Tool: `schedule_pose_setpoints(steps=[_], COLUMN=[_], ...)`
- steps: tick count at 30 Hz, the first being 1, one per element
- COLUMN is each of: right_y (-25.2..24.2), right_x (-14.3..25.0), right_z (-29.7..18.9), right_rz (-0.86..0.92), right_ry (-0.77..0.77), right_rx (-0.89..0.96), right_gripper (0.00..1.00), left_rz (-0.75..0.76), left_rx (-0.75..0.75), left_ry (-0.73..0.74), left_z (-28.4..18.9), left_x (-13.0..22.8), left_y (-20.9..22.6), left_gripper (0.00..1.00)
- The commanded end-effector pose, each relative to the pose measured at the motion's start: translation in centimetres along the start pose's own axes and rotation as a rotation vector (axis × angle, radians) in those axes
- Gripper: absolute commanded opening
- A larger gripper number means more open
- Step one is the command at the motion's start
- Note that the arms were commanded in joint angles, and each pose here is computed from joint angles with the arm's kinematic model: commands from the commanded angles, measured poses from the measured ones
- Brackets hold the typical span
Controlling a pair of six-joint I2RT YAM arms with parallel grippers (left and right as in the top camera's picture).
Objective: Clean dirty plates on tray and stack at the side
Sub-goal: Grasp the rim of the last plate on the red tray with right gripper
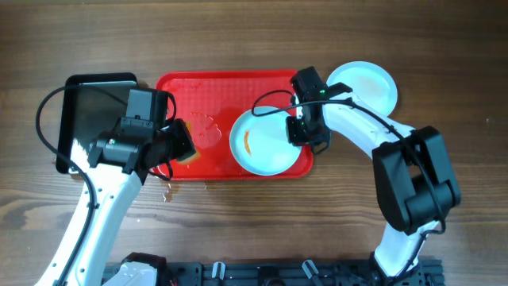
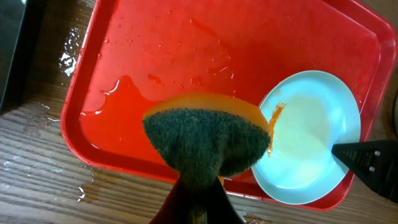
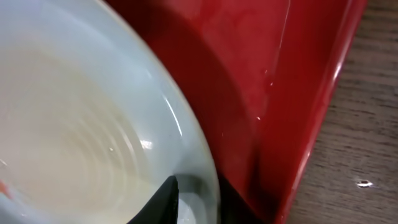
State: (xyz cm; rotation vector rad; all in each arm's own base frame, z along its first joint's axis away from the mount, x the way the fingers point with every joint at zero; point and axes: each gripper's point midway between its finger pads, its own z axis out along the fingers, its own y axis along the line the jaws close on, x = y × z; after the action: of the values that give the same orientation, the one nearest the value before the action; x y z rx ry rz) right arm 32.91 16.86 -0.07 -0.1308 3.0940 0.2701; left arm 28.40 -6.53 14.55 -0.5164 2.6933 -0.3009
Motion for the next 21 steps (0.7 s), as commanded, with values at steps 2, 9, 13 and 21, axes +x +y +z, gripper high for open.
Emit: schedule_pose_setpoints(steps=[2, 9, 13, 21], right_y=[1.1, 7.4, 11.2, 12.1], right_x=[1.9, -0.1, -0.5, -1.4], right_z=[3.8, 4.4, 4.8, 5.1], right_rz=[0.060, -0.013, -0.093, -0.016], right_ry=[0.116, 0.001, -0.088, -0.173], right_rx=[-0.080, -0.224, -0.236, -0.180], right_gripper=[0.12, 0.04, 0.04, 0.04], left_rz=[0.014, 0.017, 0.018, 0.033], left_rx=[0.011, 0.033, 0.039, -0.027], left_ry=[0.009, -0.024, -0.033, 0.069], left_z=[0.3, 0.4, 2.2, 9.2], left_x=[0.2, -0.7, -1.2, -0.2], left_y=[-0.1, -0.7, -0.9, 0.2], left_gripper=[0.04, 0.04, 0.04, 0.04])
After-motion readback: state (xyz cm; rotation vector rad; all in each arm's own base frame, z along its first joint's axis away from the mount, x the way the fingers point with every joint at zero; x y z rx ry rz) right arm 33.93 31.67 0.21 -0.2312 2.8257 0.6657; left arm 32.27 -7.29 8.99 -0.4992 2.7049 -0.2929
